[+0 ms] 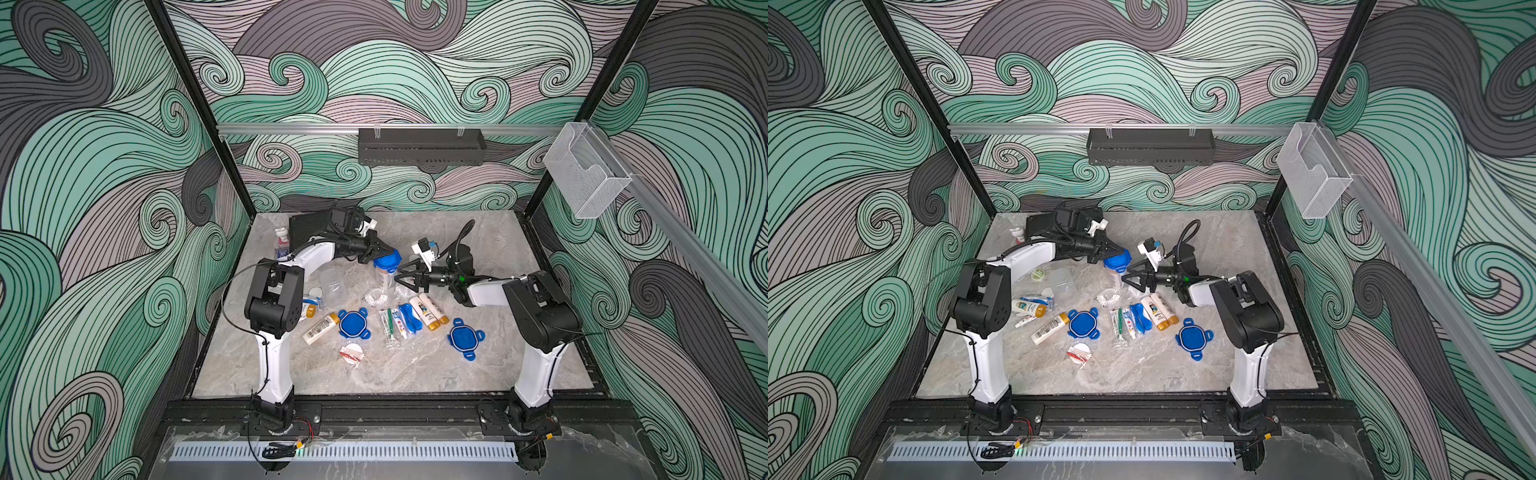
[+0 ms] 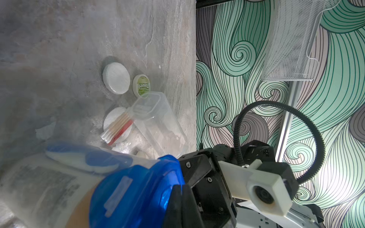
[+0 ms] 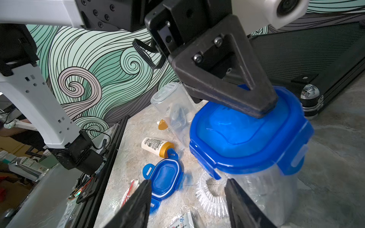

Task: Take out toiletry kits
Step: Unfasten the latch on the container.

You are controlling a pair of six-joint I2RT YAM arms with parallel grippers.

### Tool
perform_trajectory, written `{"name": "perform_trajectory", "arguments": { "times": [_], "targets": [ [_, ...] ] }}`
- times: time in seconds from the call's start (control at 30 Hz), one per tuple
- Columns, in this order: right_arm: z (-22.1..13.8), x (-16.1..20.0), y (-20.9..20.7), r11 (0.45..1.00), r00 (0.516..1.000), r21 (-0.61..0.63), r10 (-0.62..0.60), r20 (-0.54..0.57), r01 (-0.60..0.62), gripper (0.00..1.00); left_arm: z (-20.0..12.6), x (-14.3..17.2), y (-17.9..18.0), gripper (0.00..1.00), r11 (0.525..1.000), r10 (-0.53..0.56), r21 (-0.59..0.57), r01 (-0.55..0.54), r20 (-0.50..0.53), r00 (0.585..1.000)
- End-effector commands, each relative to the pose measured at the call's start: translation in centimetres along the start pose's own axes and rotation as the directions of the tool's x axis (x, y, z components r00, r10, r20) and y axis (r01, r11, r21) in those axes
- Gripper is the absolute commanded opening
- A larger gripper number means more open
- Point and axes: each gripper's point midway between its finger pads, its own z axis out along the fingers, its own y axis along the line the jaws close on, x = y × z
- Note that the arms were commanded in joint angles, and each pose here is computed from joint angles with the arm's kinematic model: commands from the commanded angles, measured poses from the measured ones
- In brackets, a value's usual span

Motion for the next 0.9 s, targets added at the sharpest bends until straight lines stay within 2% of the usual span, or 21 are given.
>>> {"name": "perform_trajectory", "arguments": {
  "times": [0.0,0.27,0.53,0.73,0.87],
  "targets": [
    [0.2,0.3,-0.3,0.999,0.999,-0.025,0.041,-0.015,-0.042,0.61,0.6,0.7,1.9,0.0,0.999,-0.048,-0.024,0.047,-0.03,0.998],
    [1.1,-0.3,-0.4,0.988,0.99,-0.073,0.136,-0.019,-0.137,0.63,0.7,1.4,2.9,0.0,0.996,-0.071,-0.056,0.069,-0.045,0.996],
    [1.8,-0.5,1.8,0.981,0.985,-0.092,0.166,-0.036,-0.169,0.64,0.7,1.9,3.8,0.0,0.993,-0.08,-0.088,0.076,-0.049,0.996],
    [2.2,0.1,1.7,0.983,0.984,0.031,0.179,0.002,-0.179,0.66,0.9,2.2,4.7,0.0,0.991,-0.091,-0.101,0.086,-0.05,0.995],
    [2.8,-0.3,1.2,0.971,0.977,0.117,0.204,0.066,-0.211,0.67,1.1,2.2,5.3,0.0,0.99,-0.103,-0.106,0.097,-0.05,0.993]
  ]
}}
